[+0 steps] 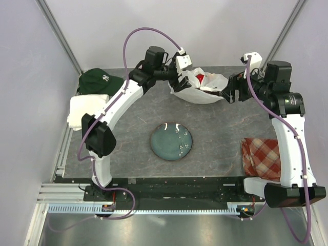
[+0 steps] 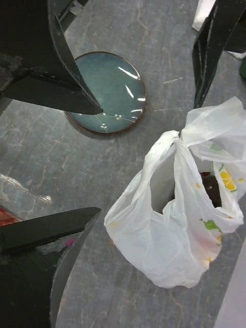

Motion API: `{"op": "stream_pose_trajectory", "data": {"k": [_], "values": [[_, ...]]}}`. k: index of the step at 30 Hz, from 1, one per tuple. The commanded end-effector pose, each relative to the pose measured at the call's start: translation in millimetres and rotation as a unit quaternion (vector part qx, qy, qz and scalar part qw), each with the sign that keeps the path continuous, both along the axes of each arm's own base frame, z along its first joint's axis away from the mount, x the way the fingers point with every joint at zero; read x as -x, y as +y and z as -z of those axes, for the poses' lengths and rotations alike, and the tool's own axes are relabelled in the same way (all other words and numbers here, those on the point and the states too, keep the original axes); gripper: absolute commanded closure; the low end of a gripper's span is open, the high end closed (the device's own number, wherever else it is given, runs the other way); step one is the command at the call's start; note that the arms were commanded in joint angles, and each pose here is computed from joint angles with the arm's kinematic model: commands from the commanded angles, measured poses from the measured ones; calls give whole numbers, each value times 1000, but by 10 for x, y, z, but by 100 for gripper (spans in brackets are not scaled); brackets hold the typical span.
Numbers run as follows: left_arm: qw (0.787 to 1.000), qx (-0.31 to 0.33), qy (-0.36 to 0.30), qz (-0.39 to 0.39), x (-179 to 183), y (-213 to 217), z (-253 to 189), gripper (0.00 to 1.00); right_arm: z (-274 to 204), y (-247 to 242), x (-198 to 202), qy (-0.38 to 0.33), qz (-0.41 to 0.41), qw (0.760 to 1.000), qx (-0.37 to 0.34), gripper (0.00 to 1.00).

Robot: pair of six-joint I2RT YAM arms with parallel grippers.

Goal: Take the fake fruits out of the plastic bag
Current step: Take out the fake fruit from the plastic bag.

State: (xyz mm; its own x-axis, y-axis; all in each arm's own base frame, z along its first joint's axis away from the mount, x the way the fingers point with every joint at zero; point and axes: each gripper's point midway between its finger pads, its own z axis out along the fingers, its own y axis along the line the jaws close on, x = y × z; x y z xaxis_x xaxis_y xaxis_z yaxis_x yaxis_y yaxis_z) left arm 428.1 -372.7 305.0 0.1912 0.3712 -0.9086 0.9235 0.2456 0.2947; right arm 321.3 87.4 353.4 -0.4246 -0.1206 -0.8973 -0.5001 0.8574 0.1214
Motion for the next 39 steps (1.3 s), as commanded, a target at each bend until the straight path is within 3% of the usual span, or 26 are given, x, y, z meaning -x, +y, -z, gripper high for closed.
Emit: {"op": "stream_pose_trajectory", "data": {"k": [1,7,10,13,14,15,17,18,22,23,24,26,29,30,33,39], "values": [[995,-17,-88,44,29,-102,-245,14,25,55,64,13,-34,999,8,18],[989,-42,-128,54,-133,-285,-116,14,217,133,42,47,-62,997,3,19],[983,-64,-156,68,-200,-371,-14,20,282,153,44,52,-74,996,10,19],[983,-79,-156,49,-306,-388,53,48,302,192,59,51,-88,995,19,19],[985,-79,-150,35,-342,-372,49,88,307,211,57,50,-92,994,22,20],[985,-83,-148,4,-420,-315,5,98,314,228,54,50,-95,994,24,20],[991,-58,-103,-58,-472,-234,-84,98,313,388,83,48,-120,991,27,23],[990,-27,-57,-130,-564,-109,-148,98,315,549,133,47,-146,988,26,24],[963,82,32,-256,-445,250,-586,99,435,902,14,68,-173,983,3,41],[956,83,59,-274,-405,302,-466,98,467,963,-5,73,-180,981,1,45],[937,112,88,-319,-412,409,-492,98,476,1057,-19,71,-195,978,6,52],[909,139,128,-372,-316,640,-461,98,609,1140,-131,81,-198,977,23,55],[846,191,240,-435,-178,1060,-238,98,639,1214,-364,81,-178,980,27,53],[810,224,294,-456,-124,1113,-155,99,638,1225,-424,81,-173,981,25,53],[754,244,389,-470,55,1299,175,98,618,1298,-610,79,-164,983,14,54],[751,242,429,-440,237,1286,416,98,283,1416,-869,40,-133,990,-38,57]]}}
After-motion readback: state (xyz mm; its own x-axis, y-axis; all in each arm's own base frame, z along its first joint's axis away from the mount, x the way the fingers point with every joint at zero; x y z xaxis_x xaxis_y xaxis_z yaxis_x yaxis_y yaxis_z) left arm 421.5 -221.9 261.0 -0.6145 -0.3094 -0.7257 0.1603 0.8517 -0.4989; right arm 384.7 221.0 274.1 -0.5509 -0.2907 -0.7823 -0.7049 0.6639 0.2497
